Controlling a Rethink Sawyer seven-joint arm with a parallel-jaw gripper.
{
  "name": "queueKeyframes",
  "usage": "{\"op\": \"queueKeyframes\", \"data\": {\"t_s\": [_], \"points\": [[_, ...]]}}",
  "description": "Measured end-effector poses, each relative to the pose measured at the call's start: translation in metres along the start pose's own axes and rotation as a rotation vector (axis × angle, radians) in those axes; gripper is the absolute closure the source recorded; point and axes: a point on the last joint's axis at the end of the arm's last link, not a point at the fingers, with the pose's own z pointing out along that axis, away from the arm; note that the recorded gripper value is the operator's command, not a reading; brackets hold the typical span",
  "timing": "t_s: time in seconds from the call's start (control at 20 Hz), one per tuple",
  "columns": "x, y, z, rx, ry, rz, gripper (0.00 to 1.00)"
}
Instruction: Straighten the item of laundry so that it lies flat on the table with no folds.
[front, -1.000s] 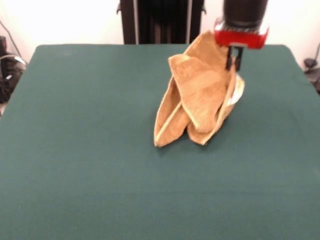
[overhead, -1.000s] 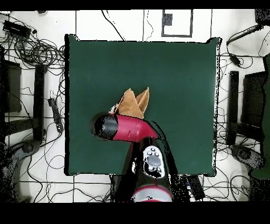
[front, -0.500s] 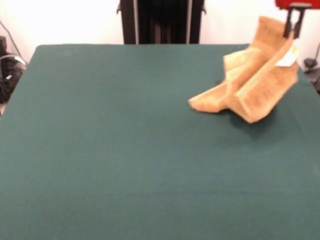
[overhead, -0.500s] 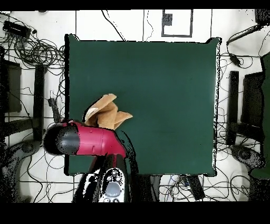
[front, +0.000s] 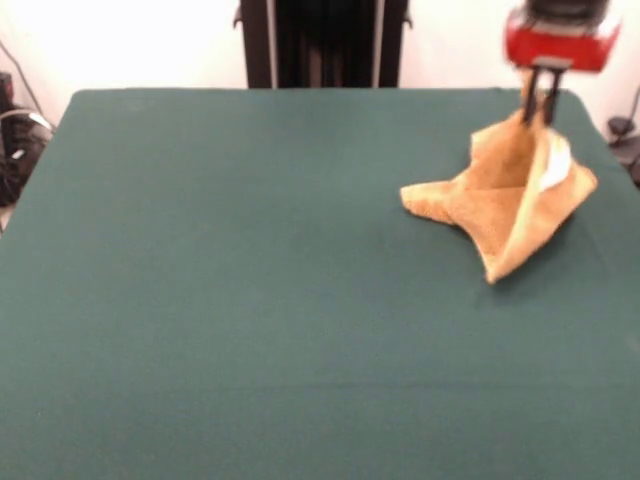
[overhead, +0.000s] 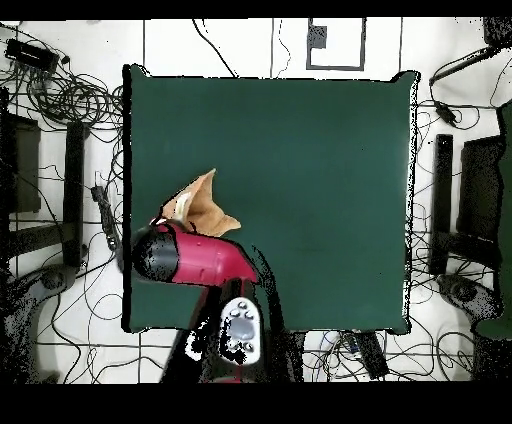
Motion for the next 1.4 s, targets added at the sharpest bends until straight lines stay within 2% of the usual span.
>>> {"op": "queueKeyframes", "data": {"t_s": [0.1, 0.2, 0.25, 0.45, 1.4], "points": [[-0.013, -0.025, 0.027, 0.016, -0.031, 0.029, 1.0], [-0.017, -0.035, 0.039, 0.022, -0.038, 0.04, 1.0], [-0.022, -0.052, 0.058, 0.035, -0.044, 0.057, 1.0], [-0.025, -0.069, 0.083, 0.052, -0.037, 0.072, 1.0], [-0.024, -0.064, 0.083, 0.065, -0.056, 0.041, 1.0]]}}
